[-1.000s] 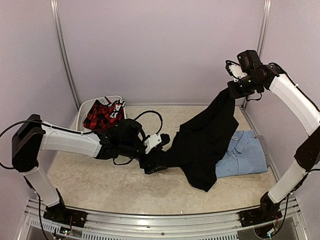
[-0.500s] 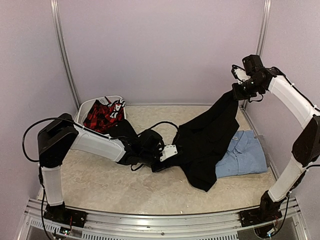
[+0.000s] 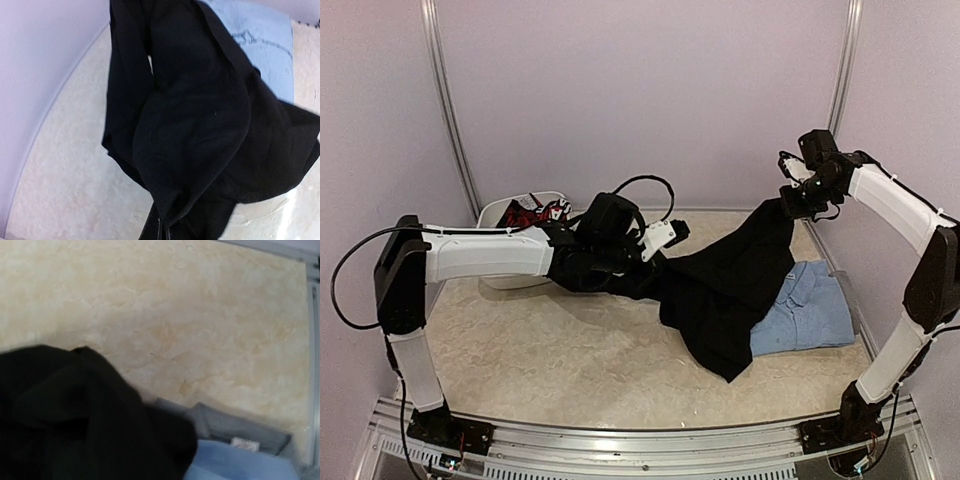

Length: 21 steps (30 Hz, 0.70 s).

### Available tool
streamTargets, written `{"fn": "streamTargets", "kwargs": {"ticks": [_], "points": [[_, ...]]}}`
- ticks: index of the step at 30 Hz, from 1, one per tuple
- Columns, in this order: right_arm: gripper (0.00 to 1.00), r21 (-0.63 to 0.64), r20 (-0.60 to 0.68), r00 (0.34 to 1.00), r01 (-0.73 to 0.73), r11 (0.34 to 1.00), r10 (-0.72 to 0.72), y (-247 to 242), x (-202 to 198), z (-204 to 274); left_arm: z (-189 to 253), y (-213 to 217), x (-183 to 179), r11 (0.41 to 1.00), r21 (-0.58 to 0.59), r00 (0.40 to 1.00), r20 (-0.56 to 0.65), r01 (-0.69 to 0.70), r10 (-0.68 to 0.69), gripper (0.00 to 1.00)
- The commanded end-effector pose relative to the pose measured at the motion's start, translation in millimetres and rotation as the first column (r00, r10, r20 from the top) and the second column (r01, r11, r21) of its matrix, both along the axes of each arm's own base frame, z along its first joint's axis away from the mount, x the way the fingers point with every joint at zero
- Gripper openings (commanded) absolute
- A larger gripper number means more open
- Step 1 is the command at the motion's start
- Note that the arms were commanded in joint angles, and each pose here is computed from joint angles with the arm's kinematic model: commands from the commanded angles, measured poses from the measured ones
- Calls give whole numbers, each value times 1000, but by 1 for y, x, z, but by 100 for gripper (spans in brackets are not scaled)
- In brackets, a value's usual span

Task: Fold and stack the long sleeve shirts
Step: Pass from the right arm to the left, then pass from the left arm to the right

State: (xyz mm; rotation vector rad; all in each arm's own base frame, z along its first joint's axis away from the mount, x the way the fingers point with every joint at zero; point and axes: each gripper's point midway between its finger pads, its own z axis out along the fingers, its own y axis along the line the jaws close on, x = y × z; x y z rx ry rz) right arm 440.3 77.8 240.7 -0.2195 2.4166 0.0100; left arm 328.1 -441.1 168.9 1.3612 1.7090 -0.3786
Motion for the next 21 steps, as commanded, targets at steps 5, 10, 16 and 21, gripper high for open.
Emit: {"fn": "streamTargets", "kwargs": {"ticks": [5, 10, 16, 21], "points": [[71, 36, 72, 996, -53, 998, 50, 16, -12, 31, 94, 3, -15, 999, -35, 998, -43, 38, -39, 0], [85, 29, 152, 979, -141, 990, 135, 47, -46, 58, 132, 7, 3, 988, -157, 996, -84, -11, -2, 0], [85, 176, 344, 813, -547, 818, 470, 112, -102, 102, 155, 7, 11, 974, -223, 993, -109, 24, -49, 0], [86, 156, 386, 689, -704, 693, 613, 151, -123, 101, 163, -2, -1, 962, -252, 984, -116, 105, -137, 0]]}}
